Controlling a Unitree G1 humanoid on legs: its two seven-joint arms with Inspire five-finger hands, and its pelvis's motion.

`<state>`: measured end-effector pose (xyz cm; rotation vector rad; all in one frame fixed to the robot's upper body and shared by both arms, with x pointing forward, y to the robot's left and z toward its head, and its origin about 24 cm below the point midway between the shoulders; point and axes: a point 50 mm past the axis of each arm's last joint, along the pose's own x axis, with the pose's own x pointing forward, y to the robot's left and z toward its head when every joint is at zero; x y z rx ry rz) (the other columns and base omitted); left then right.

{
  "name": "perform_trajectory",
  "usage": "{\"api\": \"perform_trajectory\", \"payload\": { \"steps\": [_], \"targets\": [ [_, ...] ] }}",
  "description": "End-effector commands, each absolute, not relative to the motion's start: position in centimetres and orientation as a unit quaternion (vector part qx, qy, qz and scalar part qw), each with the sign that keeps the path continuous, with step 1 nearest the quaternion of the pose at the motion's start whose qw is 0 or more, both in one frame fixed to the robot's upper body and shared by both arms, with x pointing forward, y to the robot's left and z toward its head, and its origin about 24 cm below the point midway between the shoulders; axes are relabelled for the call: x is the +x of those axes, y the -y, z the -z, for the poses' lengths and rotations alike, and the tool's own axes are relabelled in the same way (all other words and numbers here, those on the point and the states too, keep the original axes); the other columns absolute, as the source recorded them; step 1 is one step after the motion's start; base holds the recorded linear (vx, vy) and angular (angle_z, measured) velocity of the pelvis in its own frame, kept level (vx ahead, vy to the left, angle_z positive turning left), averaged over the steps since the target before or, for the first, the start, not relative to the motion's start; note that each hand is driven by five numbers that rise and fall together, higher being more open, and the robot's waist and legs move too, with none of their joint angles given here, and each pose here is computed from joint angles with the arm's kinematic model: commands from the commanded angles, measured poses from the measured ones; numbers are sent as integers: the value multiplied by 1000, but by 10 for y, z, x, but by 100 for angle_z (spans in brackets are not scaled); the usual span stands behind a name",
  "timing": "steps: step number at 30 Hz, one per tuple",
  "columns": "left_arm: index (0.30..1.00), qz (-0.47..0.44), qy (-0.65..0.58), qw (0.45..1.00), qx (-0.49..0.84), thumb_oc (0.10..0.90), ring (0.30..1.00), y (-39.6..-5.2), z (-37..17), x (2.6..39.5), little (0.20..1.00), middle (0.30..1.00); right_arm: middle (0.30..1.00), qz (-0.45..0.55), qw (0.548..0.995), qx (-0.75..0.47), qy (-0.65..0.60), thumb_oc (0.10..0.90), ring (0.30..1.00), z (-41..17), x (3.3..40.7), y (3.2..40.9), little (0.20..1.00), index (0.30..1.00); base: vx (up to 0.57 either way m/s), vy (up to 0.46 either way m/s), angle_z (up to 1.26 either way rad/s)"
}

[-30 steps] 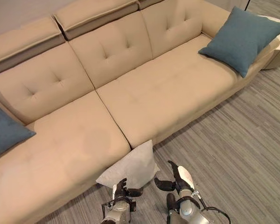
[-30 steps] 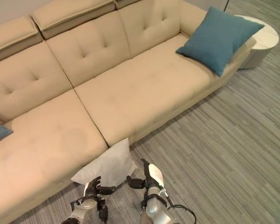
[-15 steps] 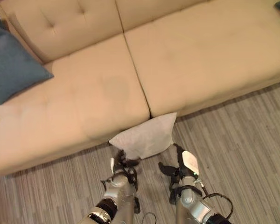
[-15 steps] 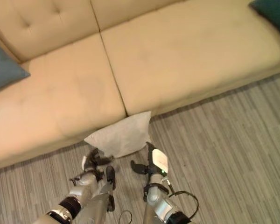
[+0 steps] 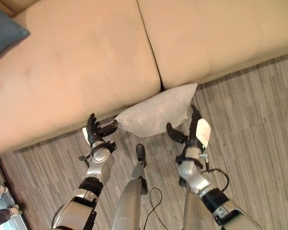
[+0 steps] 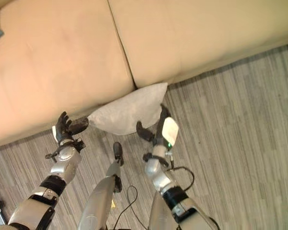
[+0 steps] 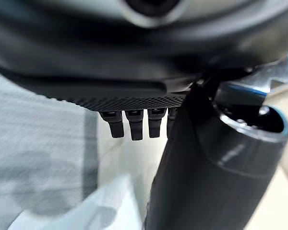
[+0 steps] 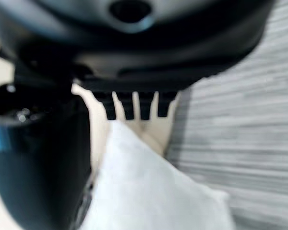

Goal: Pick up all the scattered cushions and arrange them neatly on the sofa.

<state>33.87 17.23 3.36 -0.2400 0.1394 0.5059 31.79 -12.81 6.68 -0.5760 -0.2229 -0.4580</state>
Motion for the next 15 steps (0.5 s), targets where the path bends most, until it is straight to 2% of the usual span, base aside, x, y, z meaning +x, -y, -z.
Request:
{"api": "perform_trajectory", "payload": {
  "steps": [1,6,7,8,9,10,11,12,13,14,15],
  "targets": [
    [900,-276,-64,952,-111,800,900,-180,-30,337,900,900,900,231,937,-216,147,800,900,-71,302,116,900,900,17,-6,-5],
    [900,-255,-95,955,-118,800,900,-163,-15,330,900,900,900,186,960,-189,87,800,900,-50,299,119,900,900,9,-1,-1],
    [900,-246,-99,957,-119,800,900,-160,-12,328,900,900,900,144,968,-197,65,800,900,-41,298,112,900,900,-10,-28,3],
    [900,-221,-110,962,-112,800,900,-151,-4,322,900,900,900,42,963,-264,5,800,900,-9,291,98,900,900,30,-52,3],
    [900,-209,-115,966,-103,800,900,-146,0,319,900,900,900,-5,957,-288,-21,800,900,4,287,93,900,900,92,-59,2],
    [900,-209,-116,965,-103,800,900,-146,0,319,900,900,900,-5,957,-289,-22,800,900,5,287,93,900,900,201,-123,1],
    [900,-200,-113,971,-67,800,900,-187,3,317,900,900,900,-27,964,-249,-86,800,900,-42,299,253,900,900,179,-167,4],
    [900,-161,-134,975,-70,800,900,-176,13,311,900,900,900,-29,951,-287,-111,800,900,-42,298,283,900,900,105,-149,15],
    [900,-161,-134,975,-70,800,900,-176,13,311,900,900,900,-29,951,-287,-111,800,900,-42,298,283,900,900,0,-114,14],
    [900,-108,-179,977,-30,800,900,-156,35,299,900,900,900,-38,944,-313,-94,800,900,-61,309,304,900,900,3,-83,11],
    [900,-74,-189,979,-25,800,900,-148,37,300,900,900,900,-22,975,-196,-106,800,900,-50,306,308,900,900,2,-105,6]
  ]
}}
